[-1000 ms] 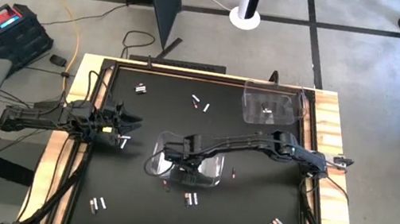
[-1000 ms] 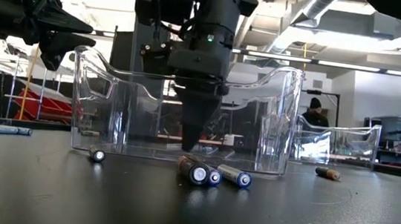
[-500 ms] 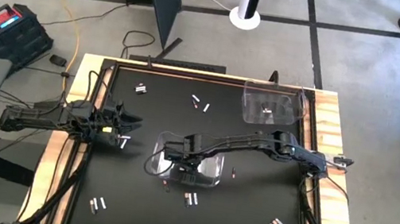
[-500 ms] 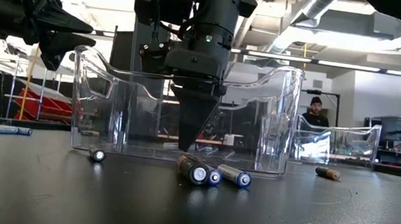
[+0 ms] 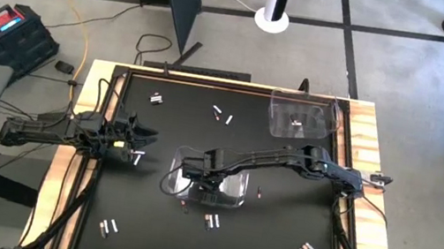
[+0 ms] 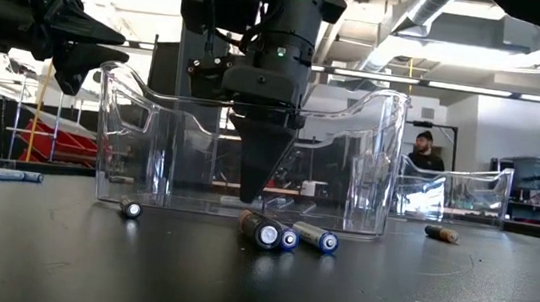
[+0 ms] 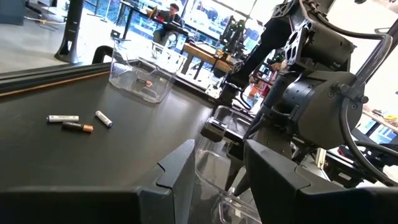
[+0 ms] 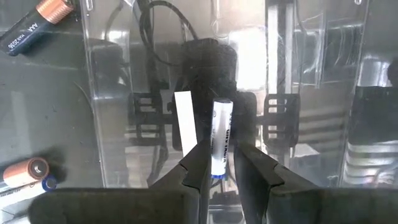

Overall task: Sort batteries
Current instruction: Put the white battery into the bottom transparent bin, then put the black battery into the top transparent bin

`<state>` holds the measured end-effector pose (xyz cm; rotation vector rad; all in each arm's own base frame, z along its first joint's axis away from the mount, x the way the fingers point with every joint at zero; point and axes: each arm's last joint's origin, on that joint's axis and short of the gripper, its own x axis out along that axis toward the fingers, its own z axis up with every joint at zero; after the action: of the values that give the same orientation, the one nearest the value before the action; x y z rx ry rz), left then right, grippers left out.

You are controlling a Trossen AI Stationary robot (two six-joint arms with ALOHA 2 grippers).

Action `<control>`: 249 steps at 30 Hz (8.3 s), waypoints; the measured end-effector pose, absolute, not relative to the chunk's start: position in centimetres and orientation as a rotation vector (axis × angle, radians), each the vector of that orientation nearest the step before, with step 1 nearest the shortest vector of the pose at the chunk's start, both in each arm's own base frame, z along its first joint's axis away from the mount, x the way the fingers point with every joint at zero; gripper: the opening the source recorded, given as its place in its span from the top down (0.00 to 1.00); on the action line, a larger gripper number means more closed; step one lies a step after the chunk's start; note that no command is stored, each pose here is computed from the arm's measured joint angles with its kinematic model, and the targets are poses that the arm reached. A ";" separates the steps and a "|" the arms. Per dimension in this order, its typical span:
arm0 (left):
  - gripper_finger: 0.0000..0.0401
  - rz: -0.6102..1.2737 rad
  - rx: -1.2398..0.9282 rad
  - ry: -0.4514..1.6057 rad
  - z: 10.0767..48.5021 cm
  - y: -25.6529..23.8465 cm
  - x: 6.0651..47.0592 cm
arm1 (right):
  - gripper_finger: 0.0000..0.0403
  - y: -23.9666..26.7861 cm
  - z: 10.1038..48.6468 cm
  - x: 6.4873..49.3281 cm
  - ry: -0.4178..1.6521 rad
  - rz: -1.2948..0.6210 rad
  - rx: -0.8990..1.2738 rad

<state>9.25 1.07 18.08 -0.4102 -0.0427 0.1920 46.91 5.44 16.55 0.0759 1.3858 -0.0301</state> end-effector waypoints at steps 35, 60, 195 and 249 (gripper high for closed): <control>0.67 0.191 -0.424 -0.044 18.1 1.1 9.3 | 0.78 1.8 37.1 37.0 1.081 -0.305 0.022; 0.67 0.196 -0.426 -0.045 18.1 1.1 9.3 | 0.78 3.1 28.2 21.5 1.005 -0.726 0.469; 0.67 0.221 -0.392 -0.022 17.8 1.1 9.2 | 0.89 3.0 25.4 19.4 0.644 -0.750 0.480; 0.67 0.255 -0.401 -0.021 17.8 1.2 9.2 | 0.79 -26.4 17.4 20.1 1.298 -1.008 1.044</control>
<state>9.22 1.23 17.75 -0.4013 -0.0211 0.2549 20.10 -26.40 17.42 1.0442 1.2980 -1.0081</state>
